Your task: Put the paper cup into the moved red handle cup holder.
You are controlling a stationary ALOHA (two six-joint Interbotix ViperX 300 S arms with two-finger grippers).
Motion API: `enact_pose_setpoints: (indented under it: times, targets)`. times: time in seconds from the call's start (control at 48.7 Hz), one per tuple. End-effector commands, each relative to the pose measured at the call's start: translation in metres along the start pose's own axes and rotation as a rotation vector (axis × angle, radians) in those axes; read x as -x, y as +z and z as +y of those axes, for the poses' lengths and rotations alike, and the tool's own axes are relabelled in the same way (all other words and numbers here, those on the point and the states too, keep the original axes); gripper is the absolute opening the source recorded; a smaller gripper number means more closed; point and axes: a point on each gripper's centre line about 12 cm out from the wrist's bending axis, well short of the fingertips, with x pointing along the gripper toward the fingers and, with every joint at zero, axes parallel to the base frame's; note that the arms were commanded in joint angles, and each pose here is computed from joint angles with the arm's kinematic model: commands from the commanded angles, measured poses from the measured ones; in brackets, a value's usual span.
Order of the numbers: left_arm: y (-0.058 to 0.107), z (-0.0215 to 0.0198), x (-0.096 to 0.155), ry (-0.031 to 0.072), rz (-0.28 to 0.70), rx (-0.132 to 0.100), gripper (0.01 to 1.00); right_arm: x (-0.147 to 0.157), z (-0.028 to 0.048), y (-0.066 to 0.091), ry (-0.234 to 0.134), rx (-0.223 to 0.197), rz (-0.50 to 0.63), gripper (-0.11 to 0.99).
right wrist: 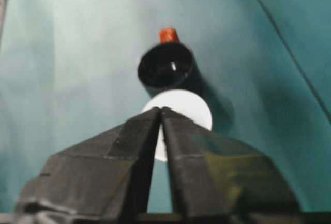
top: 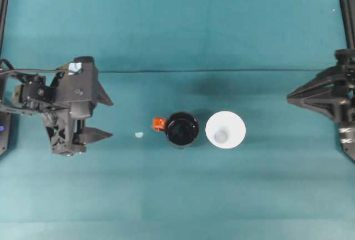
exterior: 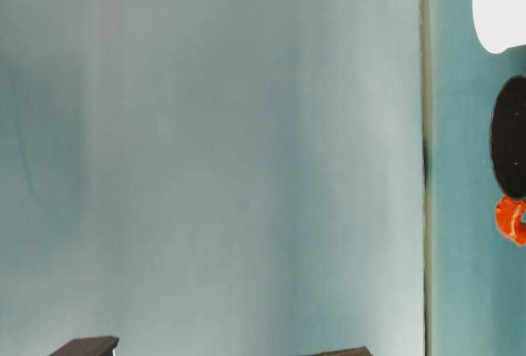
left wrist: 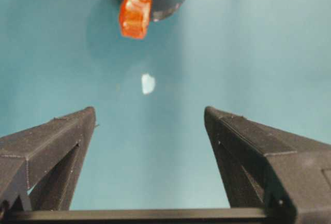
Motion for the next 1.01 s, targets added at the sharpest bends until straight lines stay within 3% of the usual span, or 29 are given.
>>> enact_pose_setpoints:
  times: [0.0,0.103,0.308,0.39,0.595,0.76,0.985]
  targets:
    - [0.006,-0.0012,0.005,-0.003,-0.029,-0.003,0.934,-0.011,0.0029,0.009,-0.016,-0.017,0.041,0.04]
    - [0.006,-0.0012,0.005,-0.003,-0.029,-0.003,0.934,-0.028,0.0027,0.008,-0.042,-0.031,0.123,0.22]
    - [0.005,-0.0011,0.005,-0.003,-0.027,0.0,0.934,-0.063,-0.0006,-0.001,-0.103,-0.061,0.285,0.8]
    - [0.005,-0.0011,0.005,-0.003,-0.027,0.003,0.934,-0.075,-0.0007,-0.001,-0.12,-0.061,0.331,0.95]
    - [0.003,-0.0001,0.004,-0.001,-0.023,0.005,0.934,-0.109,-0.0041,-0.009,-0.178,-0.064,0.483,0.94]
    - [0.001,0.0,0.002,-0.001,-0.021,0.008,0.934,-0.138,-0.0177,-0.027,-0.247,-0.078,0.624,0.93]
    - [0.001,0.0,0.002,-0.001,-0.018,0.008,0.934,-0.163,-0.0351,-0.041,-0.297,-0.105,0.69,0.93]
